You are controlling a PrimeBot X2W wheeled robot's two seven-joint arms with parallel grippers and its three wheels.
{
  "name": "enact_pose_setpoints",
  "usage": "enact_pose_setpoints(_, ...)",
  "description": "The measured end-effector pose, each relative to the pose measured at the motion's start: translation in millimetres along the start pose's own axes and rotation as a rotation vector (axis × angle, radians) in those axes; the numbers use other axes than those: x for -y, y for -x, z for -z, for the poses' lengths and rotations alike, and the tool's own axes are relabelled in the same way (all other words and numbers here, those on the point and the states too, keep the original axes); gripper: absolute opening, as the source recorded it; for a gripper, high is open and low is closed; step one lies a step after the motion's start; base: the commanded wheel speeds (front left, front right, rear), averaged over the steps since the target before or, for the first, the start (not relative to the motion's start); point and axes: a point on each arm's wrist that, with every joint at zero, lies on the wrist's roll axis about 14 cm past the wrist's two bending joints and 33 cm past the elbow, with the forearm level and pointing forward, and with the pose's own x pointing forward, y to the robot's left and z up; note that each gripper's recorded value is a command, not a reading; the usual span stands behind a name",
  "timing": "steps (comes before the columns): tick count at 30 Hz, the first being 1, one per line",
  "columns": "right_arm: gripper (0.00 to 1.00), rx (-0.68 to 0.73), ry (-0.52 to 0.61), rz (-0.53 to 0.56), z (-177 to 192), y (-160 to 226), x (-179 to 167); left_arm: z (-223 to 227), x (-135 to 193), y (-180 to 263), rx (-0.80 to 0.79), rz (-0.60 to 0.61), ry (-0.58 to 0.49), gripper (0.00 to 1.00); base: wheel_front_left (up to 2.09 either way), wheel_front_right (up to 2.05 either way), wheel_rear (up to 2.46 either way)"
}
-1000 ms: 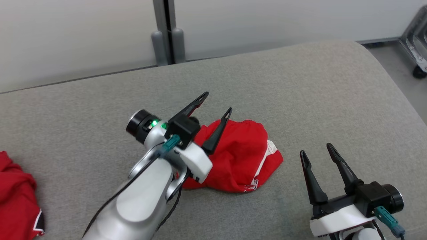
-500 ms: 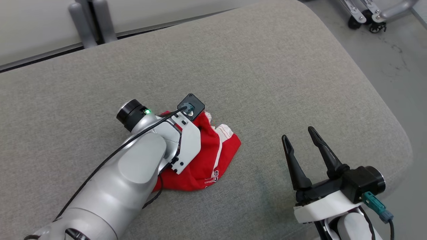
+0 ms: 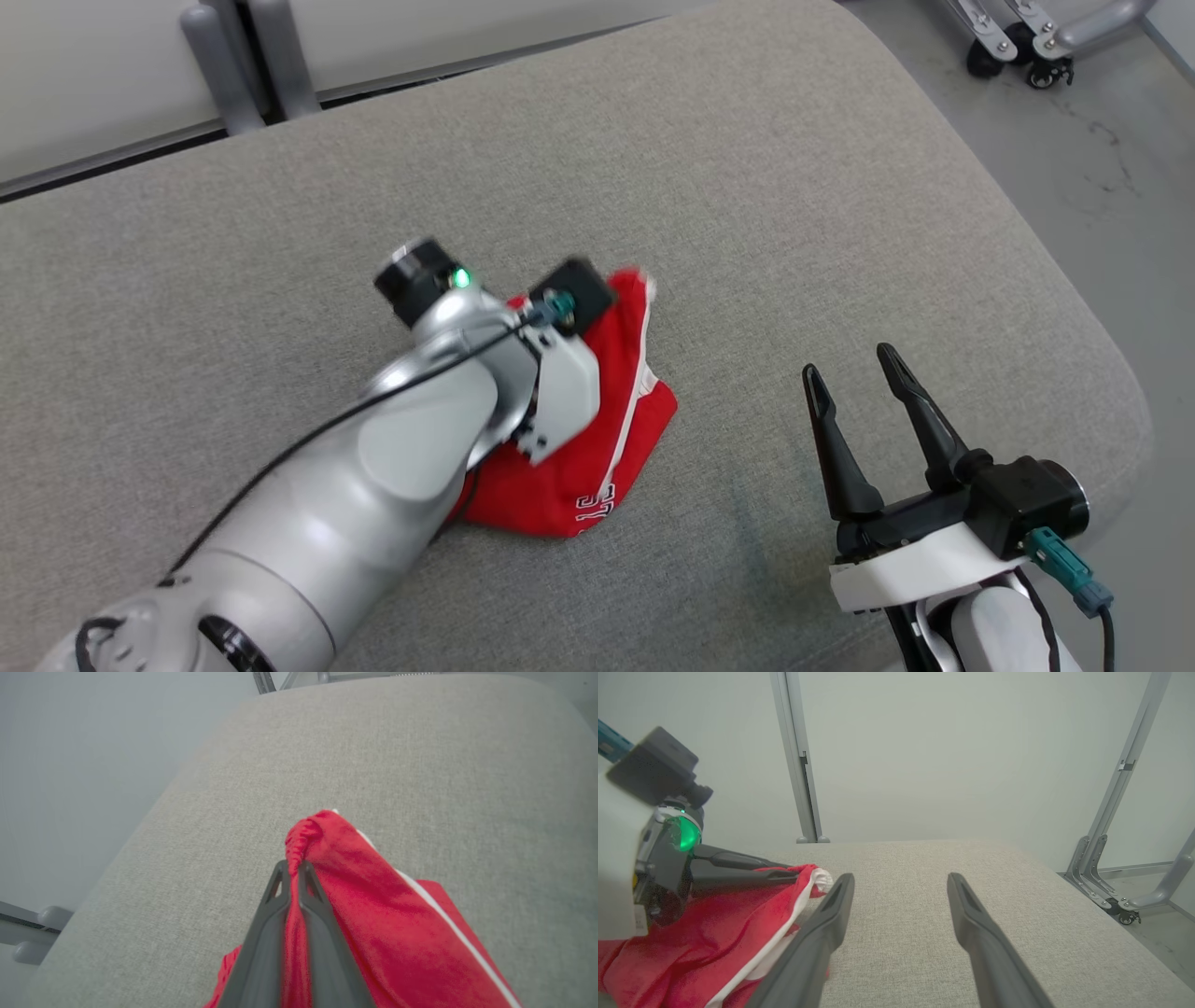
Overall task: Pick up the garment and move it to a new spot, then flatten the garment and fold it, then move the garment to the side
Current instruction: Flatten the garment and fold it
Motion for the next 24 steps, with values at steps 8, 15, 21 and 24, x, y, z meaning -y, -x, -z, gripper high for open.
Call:
enact_pose_setpoints(8,1.0,0.027,-0.012,-0.022,-6,2,-7,-150,-62,42,0.503,-0.288,-0.012,0.0,0.0,0.0,0.0)
enact_pose_setpoints(15,1.0,0.044,-0.019,-0.077,-9,-9,-23,-196,-65,110,0.767,-0.45,0.034,0.0,0.0,0.0,0.0)
enact_pose_setpoints(21,1.0,0.031,-0.021,-0.128,-3,-18,-38,-73,-45,117,0.547,-0.485,0.242,0.08,0.0,0.0,0.0)
enact_pose_setpoints(24,1.0,0.026,-0.014,-0.164,0,-25,-47,-15,-37,129,0.437,-0.54,0.349,0.3,0.0,0.0,0.0)
